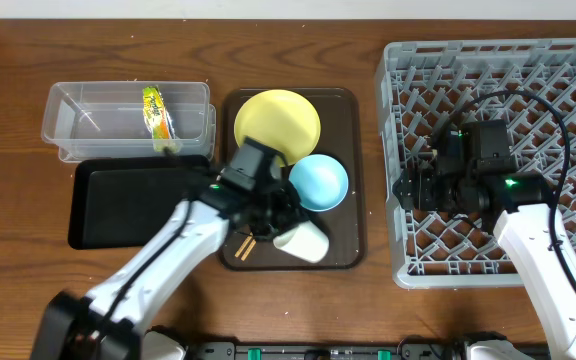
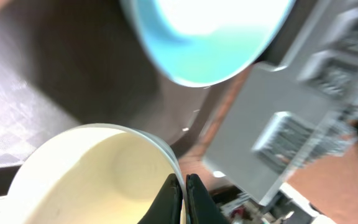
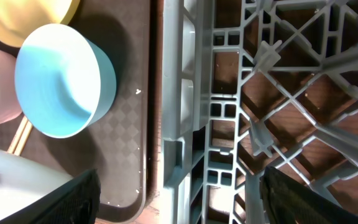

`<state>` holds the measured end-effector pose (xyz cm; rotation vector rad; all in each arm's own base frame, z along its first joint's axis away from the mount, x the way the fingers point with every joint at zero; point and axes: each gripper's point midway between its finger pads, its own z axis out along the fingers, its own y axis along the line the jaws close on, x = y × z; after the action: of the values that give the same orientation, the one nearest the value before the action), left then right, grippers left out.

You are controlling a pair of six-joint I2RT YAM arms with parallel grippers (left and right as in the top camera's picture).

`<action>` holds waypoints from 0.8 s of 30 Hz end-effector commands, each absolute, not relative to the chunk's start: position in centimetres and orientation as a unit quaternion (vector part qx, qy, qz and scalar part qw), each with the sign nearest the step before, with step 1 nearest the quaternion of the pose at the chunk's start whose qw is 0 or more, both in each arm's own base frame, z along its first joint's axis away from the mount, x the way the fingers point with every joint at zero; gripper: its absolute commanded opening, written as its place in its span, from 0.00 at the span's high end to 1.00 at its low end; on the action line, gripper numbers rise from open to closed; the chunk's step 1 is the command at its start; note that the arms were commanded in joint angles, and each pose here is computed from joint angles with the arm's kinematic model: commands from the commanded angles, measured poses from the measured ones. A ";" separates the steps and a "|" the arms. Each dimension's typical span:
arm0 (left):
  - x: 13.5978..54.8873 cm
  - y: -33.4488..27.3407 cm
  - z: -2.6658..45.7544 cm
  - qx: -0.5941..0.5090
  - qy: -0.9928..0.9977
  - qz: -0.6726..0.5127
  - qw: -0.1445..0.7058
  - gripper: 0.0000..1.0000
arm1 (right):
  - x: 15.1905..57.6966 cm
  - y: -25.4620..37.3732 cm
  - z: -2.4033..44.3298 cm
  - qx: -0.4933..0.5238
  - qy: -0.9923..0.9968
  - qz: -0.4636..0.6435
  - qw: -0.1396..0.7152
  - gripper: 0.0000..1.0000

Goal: Sort waste into correct bins and load items into the dishwasher rack
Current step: 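Grasp the white cup with the left gripper and lift it, then hold the cup out and grasp it with the right gripper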

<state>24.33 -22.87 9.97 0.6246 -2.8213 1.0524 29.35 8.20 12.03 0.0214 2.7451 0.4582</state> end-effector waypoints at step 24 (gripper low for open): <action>32.1 -18.1 22.8 0.097 -0.764 0.634 -0.064 0.94 | 29.2 17.5 21.0 -0.184 0.803 0.517 0.231 0.09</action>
<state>33.81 -16.79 21.66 0.4917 -2.6329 2.0130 30.35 15.28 18.41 -0.3626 2.3597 1.1738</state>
